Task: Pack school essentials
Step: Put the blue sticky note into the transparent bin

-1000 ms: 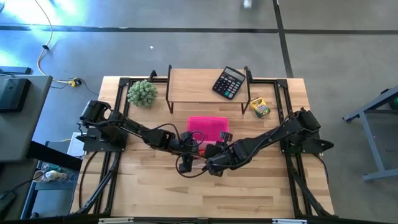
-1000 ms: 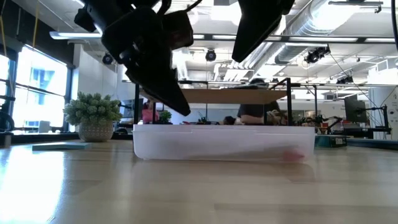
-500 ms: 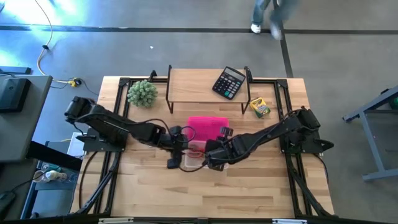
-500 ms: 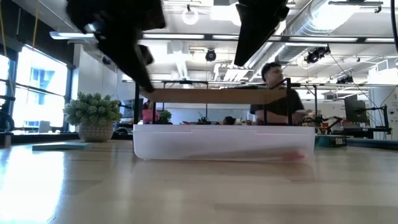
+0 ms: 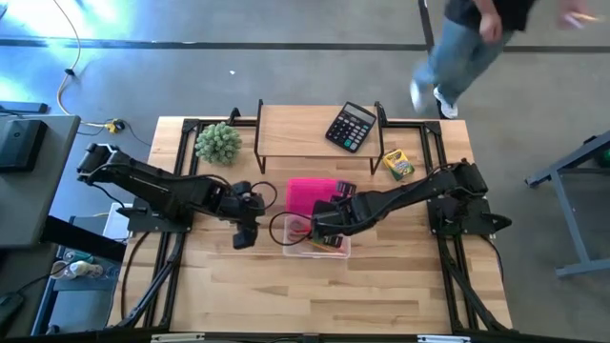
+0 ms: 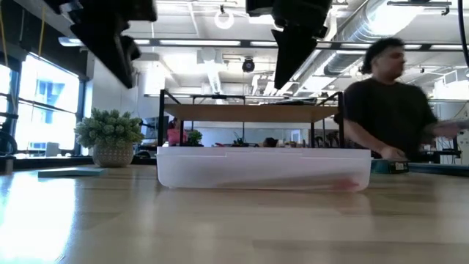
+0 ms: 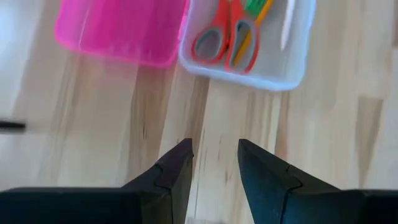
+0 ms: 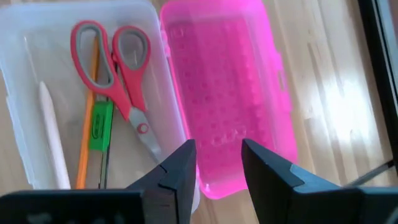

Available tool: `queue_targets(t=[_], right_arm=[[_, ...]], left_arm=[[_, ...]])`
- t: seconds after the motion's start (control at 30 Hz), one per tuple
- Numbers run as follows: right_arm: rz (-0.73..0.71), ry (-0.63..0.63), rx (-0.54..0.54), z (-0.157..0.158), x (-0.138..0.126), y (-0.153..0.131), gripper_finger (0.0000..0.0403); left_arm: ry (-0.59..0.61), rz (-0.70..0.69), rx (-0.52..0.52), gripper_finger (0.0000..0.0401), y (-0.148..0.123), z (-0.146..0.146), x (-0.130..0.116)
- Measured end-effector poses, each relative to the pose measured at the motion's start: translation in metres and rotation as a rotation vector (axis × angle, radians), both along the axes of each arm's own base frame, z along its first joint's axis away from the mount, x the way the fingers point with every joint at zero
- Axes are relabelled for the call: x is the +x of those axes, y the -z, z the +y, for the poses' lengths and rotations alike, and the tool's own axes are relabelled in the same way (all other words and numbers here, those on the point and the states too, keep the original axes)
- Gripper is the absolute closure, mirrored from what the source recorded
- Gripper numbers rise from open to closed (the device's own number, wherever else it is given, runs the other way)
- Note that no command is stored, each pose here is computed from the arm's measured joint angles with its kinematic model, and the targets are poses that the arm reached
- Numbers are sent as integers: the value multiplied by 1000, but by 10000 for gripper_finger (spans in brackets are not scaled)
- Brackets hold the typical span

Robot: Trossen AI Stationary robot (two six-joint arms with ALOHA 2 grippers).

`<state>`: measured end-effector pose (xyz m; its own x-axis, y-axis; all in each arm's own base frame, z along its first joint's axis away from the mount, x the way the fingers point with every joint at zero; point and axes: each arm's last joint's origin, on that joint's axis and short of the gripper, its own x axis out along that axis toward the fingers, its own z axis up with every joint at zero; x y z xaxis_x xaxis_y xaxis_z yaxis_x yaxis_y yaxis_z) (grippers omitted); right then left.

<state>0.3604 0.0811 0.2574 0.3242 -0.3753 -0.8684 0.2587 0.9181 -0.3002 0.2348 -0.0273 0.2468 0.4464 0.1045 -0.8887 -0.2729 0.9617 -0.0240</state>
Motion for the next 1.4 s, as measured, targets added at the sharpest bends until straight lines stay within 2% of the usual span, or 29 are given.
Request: queue_targets(t=[0.07, 0.13, 0.23, 0.5, 0.8, 1.0, 1.4], right_arm=[[-4, -2, -1, -1, 1, 0, 281], [5, -3, -3, -2, 0, 0, 281], [13, -13, -8, -2, 0, 0, 281], [26, -34, -17, -3, 0, 0, 281], [28, -24, -8, -8, 1, 0, 281], [28, -24, -6, -7, 1, 0, 281], [22, -24, -5, -7, 2, 0, 281]], left_arm=[[-27, 46, -13, 283, 0, 2, -9], [-39, 33, -25, 283, -2, 2, -8], [-43, 94, -31, 277, 1, 3, -14], [-64, 149, -20, 221, 3, 5, -17], [-105, 283, 67, 172, 6, 11, -30], [-156, 390, 98, 171, 7, 18, -41], [-194, 405, 78, 171, 29, 15, -65]])
